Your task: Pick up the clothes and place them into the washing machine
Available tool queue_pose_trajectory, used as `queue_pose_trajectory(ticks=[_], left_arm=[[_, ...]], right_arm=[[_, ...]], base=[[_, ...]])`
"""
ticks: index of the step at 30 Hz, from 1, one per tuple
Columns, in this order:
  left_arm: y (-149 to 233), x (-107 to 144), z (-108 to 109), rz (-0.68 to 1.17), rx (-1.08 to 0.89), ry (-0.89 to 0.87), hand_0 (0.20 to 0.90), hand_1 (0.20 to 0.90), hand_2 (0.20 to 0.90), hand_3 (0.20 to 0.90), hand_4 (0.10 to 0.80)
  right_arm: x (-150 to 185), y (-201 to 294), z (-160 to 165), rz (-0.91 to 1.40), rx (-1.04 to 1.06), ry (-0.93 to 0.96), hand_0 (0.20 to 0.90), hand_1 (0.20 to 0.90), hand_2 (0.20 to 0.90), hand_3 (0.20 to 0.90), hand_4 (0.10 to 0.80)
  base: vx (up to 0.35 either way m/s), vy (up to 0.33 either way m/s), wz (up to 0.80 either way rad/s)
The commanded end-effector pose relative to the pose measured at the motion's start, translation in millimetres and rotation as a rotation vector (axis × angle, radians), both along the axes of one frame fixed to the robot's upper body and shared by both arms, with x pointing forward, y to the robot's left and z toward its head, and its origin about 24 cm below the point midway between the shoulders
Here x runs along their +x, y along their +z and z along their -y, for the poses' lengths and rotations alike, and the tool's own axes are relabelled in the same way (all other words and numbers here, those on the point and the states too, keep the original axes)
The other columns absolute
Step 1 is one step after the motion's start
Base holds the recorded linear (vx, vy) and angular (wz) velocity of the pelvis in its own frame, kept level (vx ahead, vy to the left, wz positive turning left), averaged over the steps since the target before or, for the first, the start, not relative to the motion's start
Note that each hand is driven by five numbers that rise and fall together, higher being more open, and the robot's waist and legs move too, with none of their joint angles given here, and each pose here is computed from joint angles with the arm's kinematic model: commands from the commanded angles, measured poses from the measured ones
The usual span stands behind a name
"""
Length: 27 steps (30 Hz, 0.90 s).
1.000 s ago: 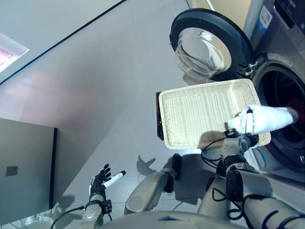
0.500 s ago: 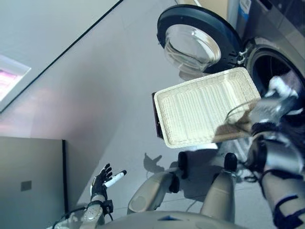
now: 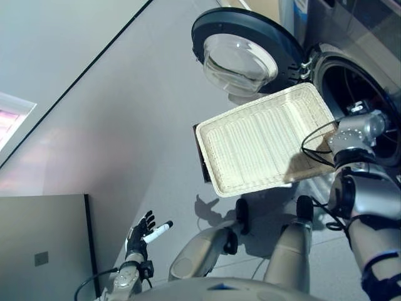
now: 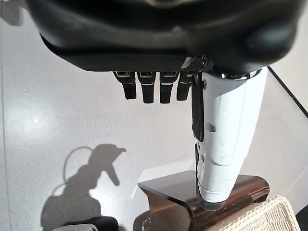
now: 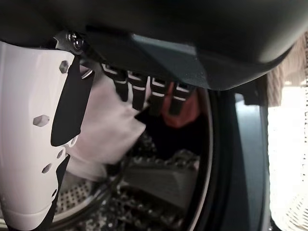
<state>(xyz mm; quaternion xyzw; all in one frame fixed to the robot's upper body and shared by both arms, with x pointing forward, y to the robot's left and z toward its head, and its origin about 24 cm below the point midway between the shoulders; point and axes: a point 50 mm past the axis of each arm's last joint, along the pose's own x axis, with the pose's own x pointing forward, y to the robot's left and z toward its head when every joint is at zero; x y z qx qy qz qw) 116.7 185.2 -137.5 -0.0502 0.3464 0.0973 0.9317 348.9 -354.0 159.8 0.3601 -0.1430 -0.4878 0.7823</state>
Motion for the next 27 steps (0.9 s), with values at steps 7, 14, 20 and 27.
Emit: queue_pose_trajectory(ticks=[7, 14, 20, 27], left_arm=[[-2, -12, -19, -0.019, 0.052, 0.118, 0.9, 0.9, 0.9, 0.9, 0.8], [-4, -11, -23, -0.04, 0.074, 0.109, 0.9, 0.9, 0.9, 0.9, 0.8], [-9, -20, -20, -0.088, 0.074, 0.08, 0.9, 0.9, 0.9, 0.9, 0.8], [-15, -37, -32, -0.173, 0.125, 0.102, 0.9, 0.9, 0.9, 0.9, 0.8]], right_arm=[[-1, -34, -20, -0.148, -0.199, 0.108, 0.9, 0.9, 0.9, 0.9, 0.8], [-18, -132, -76, -0.461, -0.242, 0.397, 0.9, 0.9, 0.9, 0.9, 0.8], [-54, -183, -89, -0.551, -0.156, 0.453, 0.9, 0.9, 0.9, 0.9, 0.8], [-118, -231, -90, -0.717, -0.215, 0.553, 0.9, 0.9, 0.9, 0.9, 0.8]], base=[[-0.001, -0.001, 0.01], [0.021, -0.028, 0.01], [0.045, -0.054, 0.05], [0.091, -0.081, 0.11]])
